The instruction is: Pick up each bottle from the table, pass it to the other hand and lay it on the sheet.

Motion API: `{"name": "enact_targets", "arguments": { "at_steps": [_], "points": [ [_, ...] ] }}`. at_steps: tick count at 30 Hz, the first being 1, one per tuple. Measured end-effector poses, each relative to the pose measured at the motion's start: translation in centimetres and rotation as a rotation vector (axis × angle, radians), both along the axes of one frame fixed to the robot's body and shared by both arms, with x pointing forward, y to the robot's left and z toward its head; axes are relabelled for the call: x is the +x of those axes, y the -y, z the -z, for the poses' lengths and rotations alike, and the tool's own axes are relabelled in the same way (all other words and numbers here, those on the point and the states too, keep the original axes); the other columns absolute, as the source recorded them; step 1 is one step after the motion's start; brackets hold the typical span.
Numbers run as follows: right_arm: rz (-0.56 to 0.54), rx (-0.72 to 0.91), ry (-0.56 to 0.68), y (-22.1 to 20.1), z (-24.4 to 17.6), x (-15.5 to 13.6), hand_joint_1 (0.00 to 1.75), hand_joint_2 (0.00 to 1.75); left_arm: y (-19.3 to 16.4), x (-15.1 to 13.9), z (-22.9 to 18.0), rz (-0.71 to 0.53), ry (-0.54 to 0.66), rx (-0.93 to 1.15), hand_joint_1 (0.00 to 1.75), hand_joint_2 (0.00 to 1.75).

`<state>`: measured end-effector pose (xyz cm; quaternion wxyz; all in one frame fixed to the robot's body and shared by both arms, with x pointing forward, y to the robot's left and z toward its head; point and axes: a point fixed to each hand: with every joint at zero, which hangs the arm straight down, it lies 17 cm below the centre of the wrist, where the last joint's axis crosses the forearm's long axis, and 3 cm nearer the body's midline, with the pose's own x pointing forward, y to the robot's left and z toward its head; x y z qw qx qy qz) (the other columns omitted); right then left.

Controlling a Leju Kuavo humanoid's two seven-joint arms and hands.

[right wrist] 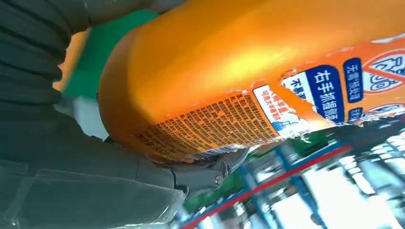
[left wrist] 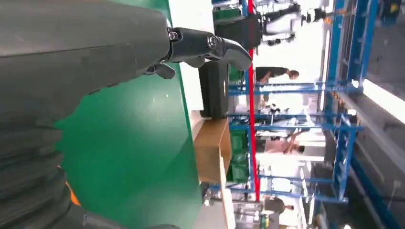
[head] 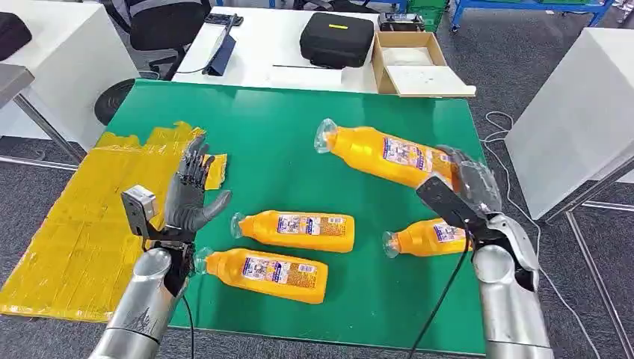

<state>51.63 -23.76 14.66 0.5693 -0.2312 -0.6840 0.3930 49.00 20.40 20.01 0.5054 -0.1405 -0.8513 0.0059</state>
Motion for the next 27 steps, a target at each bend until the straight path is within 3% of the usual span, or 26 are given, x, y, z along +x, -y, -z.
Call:
{"name": "enact_targets", "arguments": {
  "at_steps": [5, 10, 17, 20, 27],
  "points": [
    [-0.077, 0.081, -0.013, -5.1, 0.0, -0.3, 1.75, 1.75, 0.0, -0.4, 0.2, 0.015, -0.008, -0.019, 0.0, 1.75],
    [-0.113, 0.087, -0.029, -7.0, 0.3, -0.8, 1.75, 1.75, 0.0, -0.4, 0.2, 0.013, -0.008, -0.02, 0.0, 1.75],
    [-0.167, 0.276, 0.013, -10.5, -2.5, -1.7, 1.5, 1.75, 1.0, -0.3, -0.1, 0.035, -0.012, -0.034, 0.0, 1.75],
    [-0.188, 0.332, 0.031, -12.7, -3.4, -2.3, 1.64, 1.75, 1.7, -0.2, -0.5, 0.047, -0.012, -0.044, 0.0, 1.75],
    [-0.234, 0.401, 0.008, -17.7, -2.4, -4.0, 1.64, 1.75, 4.5, -0.3, -1.5, 0.098, -0.007, -0.068, 0.0, 1.75]
  ]
}}
